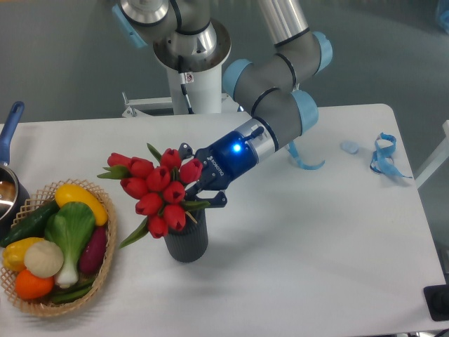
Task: Insert the flowers into the vase
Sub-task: 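Lower the tulip stems down into the vase opening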
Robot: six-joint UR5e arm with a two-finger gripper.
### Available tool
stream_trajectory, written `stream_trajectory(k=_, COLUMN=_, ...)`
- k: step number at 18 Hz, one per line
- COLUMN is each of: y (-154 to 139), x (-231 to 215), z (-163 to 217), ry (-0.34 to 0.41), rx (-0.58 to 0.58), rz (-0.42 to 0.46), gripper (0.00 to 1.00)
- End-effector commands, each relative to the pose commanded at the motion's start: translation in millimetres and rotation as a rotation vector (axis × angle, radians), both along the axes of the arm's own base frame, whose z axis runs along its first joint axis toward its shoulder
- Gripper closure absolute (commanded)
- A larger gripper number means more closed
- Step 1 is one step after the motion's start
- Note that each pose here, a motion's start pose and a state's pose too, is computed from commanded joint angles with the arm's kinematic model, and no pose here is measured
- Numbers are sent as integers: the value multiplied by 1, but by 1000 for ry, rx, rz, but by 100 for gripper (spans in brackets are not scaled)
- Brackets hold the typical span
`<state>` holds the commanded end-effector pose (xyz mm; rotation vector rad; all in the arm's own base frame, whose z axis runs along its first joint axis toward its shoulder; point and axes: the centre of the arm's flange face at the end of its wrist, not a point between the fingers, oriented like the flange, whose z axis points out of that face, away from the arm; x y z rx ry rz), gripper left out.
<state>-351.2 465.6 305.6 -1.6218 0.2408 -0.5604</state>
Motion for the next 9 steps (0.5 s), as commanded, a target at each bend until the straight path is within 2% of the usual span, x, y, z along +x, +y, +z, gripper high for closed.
stream_trajectory(k=4, y=-1, x=1, z=-5, ry=-2, rx=-3, rz=1, gripper=77)
stream_trajectory(k=9, y=-1, x=0, z=-20, ry=18, rx=-64, rz=3, gripper=76)
